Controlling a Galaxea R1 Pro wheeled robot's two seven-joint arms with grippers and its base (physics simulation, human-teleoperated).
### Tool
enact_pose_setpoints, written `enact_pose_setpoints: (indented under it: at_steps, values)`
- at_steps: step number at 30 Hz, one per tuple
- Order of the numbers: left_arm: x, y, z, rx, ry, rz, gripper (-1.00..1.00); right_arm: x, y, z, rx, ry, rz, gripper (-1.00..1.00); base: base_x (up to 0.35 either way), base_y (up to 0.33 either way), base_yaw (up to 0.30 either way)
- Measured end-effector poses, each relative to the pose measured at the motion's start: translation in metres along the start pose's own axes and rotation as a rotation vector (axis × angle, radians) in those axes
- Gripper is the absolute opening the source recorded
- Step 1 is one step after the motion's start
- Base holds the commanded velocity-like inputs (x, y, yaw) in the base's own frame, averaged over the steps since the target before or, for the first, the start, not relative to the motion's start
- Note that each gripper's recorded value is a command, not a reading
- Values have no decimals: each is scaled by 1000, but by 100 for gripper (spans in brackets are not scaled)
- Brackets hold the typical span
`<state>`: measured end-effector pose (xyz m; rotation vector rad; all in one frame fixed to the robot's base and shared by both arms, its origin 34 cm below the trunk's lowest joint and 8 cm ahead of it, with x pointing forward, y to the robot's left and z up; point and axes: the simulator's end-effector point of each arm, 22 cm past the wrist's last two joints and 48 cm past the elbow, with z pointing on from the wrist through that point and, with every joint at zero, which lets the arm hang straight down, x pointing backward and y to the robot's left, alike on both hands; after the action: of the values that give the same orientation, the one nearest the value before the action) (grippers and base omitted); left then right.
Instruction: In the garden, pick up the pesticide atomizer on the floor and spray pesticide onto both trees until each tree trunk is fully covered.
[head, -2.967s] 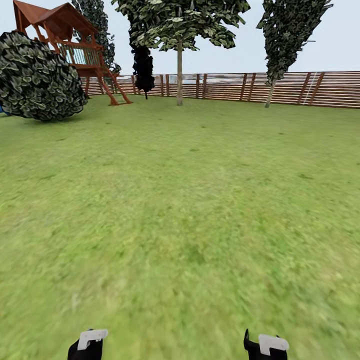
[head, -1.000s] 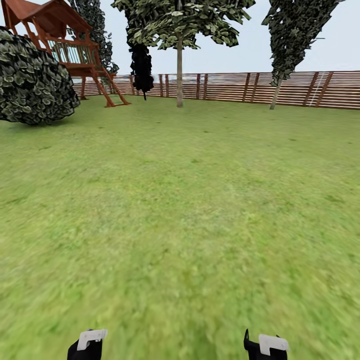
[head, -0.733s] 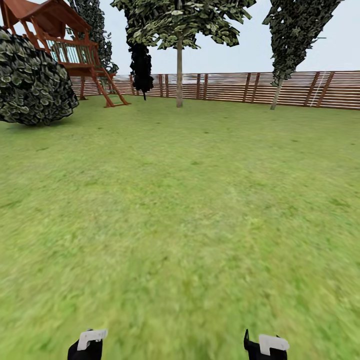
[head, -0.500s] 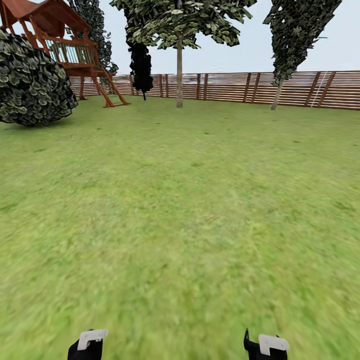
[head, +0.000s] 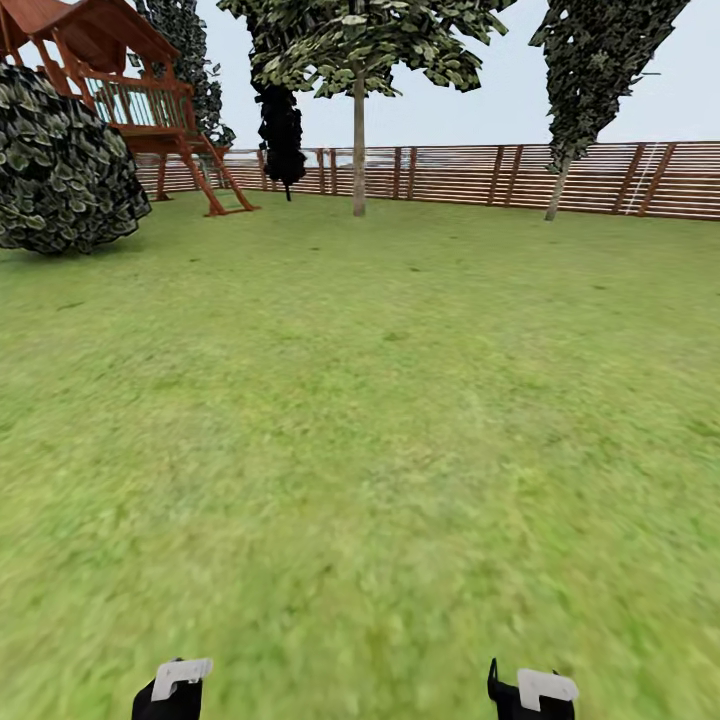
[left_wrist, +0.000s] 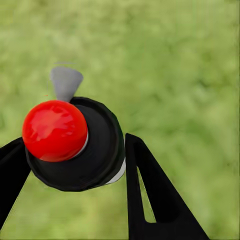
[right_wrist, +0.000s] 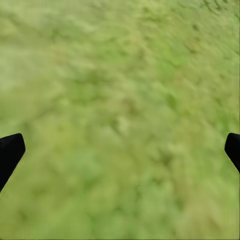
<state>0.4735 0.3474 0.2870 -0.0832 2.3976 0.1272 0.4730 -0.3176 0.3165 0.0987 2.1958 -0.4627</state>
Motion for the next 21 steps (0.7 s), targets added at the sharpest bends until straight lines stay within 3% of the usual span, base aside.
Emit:
enact_pose_setpoints:
  at_steps: [21]
  values:
    - [0,0,0,0,-2,0,-100,0,0,0,0,0,0,100,340,0,0]
